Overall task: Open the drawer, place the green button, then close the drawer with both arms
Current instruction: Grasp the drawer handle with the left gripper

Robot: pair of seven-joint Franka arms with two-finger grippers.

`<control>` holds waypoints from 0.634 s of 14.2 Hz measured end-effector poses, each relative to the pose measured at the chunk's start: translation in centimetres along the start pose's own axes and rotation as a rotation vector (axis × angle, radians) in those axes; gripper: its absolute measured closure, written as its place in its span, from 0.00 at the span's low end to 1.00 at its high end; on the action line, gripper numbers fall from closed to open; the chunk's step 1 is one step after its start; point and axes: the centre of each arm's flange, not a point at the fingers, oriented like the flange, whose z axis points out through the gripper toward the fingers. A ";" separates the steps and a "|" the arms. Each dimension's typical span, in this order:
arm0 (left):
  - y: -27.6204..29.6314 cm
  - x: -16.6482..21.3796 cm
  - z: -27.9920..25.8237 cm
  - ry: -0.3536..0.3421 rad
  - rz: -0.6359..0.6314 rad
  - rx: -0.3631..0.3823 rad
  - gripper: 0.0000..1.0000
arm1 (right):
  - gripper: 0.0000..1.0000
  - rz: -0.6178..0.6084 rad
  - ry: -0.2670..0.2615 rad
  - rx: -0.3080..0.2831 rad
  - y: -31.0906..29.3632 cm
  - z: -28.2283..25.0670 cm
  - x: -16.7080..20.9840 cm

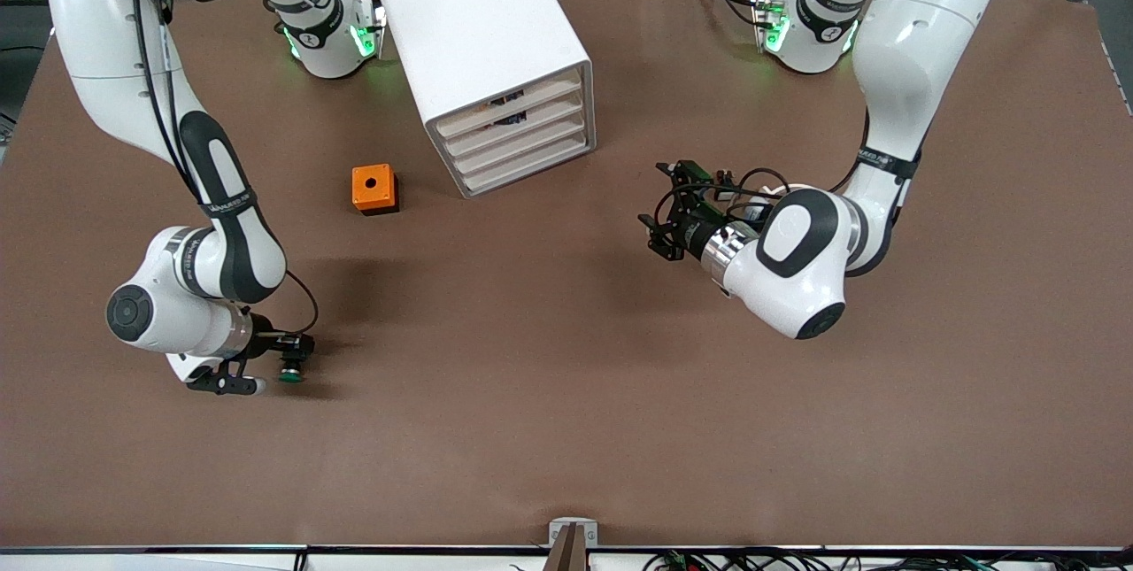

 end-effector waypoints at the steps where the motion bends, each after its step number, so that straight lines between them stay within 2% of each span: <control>1: 0.8 0.2 0.7 -0.016 -0.056 0.016 0.00 | 0.59 -0.001 0.006 0.001 -0.1 -0.3 0.2; 6: 5.0 1.7 5.5 -0.067 -0.281 0.099 0.00 | 0.59 -0.006 0.012 0.003 -0.4 -1.0 0.7; 9: 6.1 1.4 9.3 -0.056 -0.331 0.165 0.00 | 0.59 -0.011 -0.047 0.019 -1.0 -2.7 1.1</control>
